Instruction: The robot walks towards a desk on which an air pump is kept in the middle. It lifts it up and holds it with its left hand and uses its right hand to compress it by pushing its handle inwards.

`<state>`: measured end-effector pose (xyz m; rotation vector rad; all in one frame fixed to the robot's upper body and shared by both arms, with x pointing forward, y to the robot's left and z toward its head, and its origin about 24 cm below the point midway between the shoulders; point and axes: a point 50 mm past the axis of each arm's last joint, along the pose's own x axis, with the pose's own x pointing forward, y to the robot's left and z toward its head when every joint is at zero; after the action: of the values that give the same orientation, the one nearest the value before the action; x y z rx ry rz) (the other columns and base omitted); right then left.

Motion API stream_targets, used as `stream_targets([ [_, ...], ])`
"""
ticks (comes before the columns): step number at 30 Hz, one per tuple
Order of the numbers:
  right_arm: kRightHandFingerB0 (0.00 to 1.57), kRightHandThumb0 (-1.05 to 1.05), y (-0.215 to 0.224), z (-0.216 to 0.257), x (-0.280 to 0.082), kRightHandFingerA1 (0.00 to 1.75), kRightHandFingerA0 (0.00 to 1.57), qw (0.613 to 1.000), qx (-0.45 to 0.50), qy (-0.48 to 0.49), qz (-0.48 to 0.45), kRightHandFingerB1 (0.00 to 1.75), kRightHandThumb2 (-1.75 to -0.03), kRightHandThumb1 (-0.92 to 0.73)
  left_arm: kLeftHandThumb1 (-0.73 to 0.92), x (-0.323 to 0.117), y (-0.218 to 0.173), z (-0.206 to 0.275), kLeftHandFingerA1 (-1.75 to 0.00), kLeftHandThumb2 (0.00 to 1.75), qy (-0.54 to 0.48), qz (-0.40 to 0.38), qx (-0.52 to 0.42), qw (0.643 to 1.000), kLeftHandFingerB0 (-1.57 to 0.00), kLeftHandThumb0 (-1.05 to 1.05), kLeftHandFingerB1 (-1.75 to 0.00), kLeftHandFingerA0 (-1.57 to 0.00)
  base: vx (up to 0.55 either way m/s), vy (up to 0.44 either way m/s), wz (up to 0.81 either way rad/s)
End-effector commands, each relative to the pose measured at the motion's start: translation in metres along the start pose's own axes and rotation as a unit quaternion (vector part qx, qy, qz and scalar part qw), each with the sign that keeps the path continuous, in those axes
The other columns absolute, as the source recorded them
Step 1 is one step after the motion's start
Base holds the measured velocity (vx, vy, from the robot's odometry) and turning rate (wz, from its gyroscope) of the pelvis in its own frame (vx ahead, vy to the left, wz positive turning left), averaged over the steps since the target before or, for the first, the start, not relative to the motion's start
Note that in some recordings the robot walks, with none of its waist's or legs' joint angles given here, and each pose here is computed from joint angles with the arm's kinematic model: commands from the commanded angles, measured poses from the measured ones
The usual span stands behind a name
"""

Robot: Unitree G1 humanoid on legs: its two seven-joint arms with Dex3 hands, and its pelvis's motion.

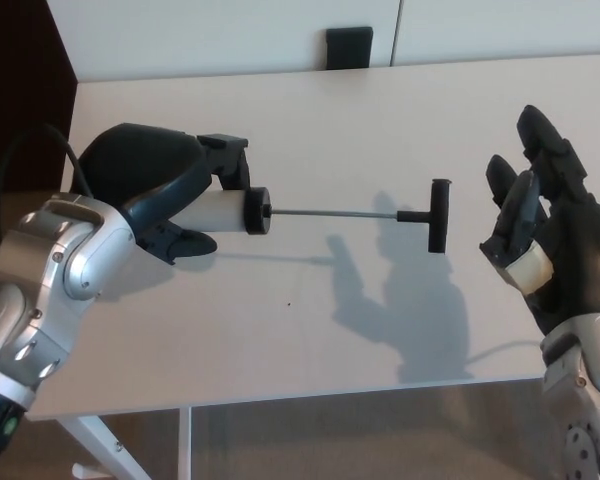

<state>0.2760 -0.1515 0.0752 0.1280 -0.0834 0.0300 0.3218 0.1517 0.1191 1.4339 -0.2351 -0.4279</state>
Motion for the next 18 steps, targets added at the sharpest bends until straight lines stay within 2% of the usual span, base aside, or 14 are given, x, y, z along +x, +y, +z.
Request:
stream_targets([
  [1,0.00,-0.85,0.005,-0.007,-0.001,0.18,0.00,1.000,0.004,0.020,0.011,0.13,-1.18,-0.90,0.84,0.002,0.000,0.004,-1.75,0.59,-0.008,0.007,0.008,1.000,-0.66,-0.12,-1.12,-0.70,0.00,0.000,0.00],
  [2,0.00,-0.85,0.005,-0.007,-0.001,0.18,0.00,1.000,0.004,0.020,0.011,0.13,-1.18,-0.90,0.84,0.002,0.000,0.004,-1.75,0.59,-0.008,0.007,0.008,1.000,-0.66,-0.12,-1.12,-0.70,0.00,0.000,0.00],
  [3,0.00,-0.82,0.006,-0.009,-0.001,0.19,0.00,1.000,0.006,0.024,0.014,0.15,-1.17,-0.88,0.82,0.003,0.000,0.006,-1.75,0.58,-0.012,0.008,0.010,1.000,-0.55,-0.15,-1.45,-0.81,0.00,0.000,0.00],
  [4,0.00,-0.82,0.007,-0.010,-0.001,0.19,0.00,1.000,0.008,0.026,0.015,0.15,-1.17,-0.88,0.82,0.003,-0.001,0.007,-1.75,0.58,-0.015,0.008,0.012,1.000,-0.55,-0.15,-1.45,-0.81,0.00,0.000,0.00],
  [5,0.00,-0.79,0.009,-0.012,-0.001,0.21,0.00,0.999,0.009,0.029,0.016,0.17,-1.17,-0.87,0.85,0.003,-0.001,0.009,-1.75,0.60,-0.019,0.008,0.012,1.000,-0.52,-0.16,-1.50,-0.66,0.00,0.000,0.00],
  [7,0.00,-0.79,0.011,-0.013,-0.001,0.21,0.00,0.999,0.009,0.031,0.017,0.17,-1.17,-0.87,0.85,0.004,-0.002,0.010,-1.75,0.60,-0.022,0.008,0.013,1.000,-0.52,-0.16,-1.50,-0.66,0.00,0.000,0.00],
  [8,0.00,-0.79,0.012,-0.014,0.000,0.21,0.00,0.999,0.008,0.033,0.018,0.17,-1.17,-0.87,0.81,0.004,-0.003,0.012,-1.75,0.61,-0.025,0.009,0.012,1.000,-0.53,-0.09,-1.51,-0.79,0.00,0.000,0.00],
  [10,0.00,-0.79,0.013,-0.015,0.000,0.21,0.00,0.999,0.008,0.035,0.019,0.17,-1.17,-0.87,0.81,0.005,-0.003,0.014,-1.75,0.61,-0.027,0.009,0.011,1.000,-0.53,-0.09,-1.51,-0.79,0.00,0.000,0.00],
  [11,0.00,-0.79,0.015,-0.015,0.001,0.21,0.00,0.999,0.007,0.036,0.020,0.17,-1.17,-0.87,0.78,0.006,-0.003,0.016,-1.75,0.59,-0.030,0.009,0.009,0.999,-0.61,-0.12,-1.44,-0.79,0.00,0.000,0.00],
  [14,0.00,-0.79,0.016,-0.016,0.001,0.21,0.00,0.999,0.007,0.036,0.020,0.17,-1.17,-0.87,0.78,0.007,-0.003,0.019,-1.75,0.59,-0.033,0.009,0.007,0.999,-0.61,-0.12,-1.44,-0.79,0.00,0.000,0.00],
  [15,0.00,-0.79,0.017,-0.016,0.002,0.21,0.00,0.999,0.007,0.036,0.020,0.18,-1.17,-0.87,0.80,0.008,-0.003,0.021,-1.75,0.60,-0.037,0.008,0.003,0.999,-0.55,-0.11,-1.50,-0.78,0.00,0.000,0.00],
  [16,0.00,-0.82,0.018,-0.015,0.002,0.21,0.00,0.999,0.006,0.034,0.020,0.17,-1.17,-0.87,0.79,0.009,-0.004,0.024,-1.75,0.60,-0.041,0.009,-0.002,0.999,-0.52,-0.17,-1.49,-0.67,0.00,0.000,0.00],
  [18,0.00,-0.82,0.019,-0.015,0.003,0.21,0.00,0.999,0.005,0.033,0.020,0.17,-1.17,-0.87,0.79,0.009,-0.004,0.026,-1.75,0.60,-0.043,0.009,-0.005,0.999,-0.52,-0.17,-1.49,-0.67,0.00,0.000,0.00],
])
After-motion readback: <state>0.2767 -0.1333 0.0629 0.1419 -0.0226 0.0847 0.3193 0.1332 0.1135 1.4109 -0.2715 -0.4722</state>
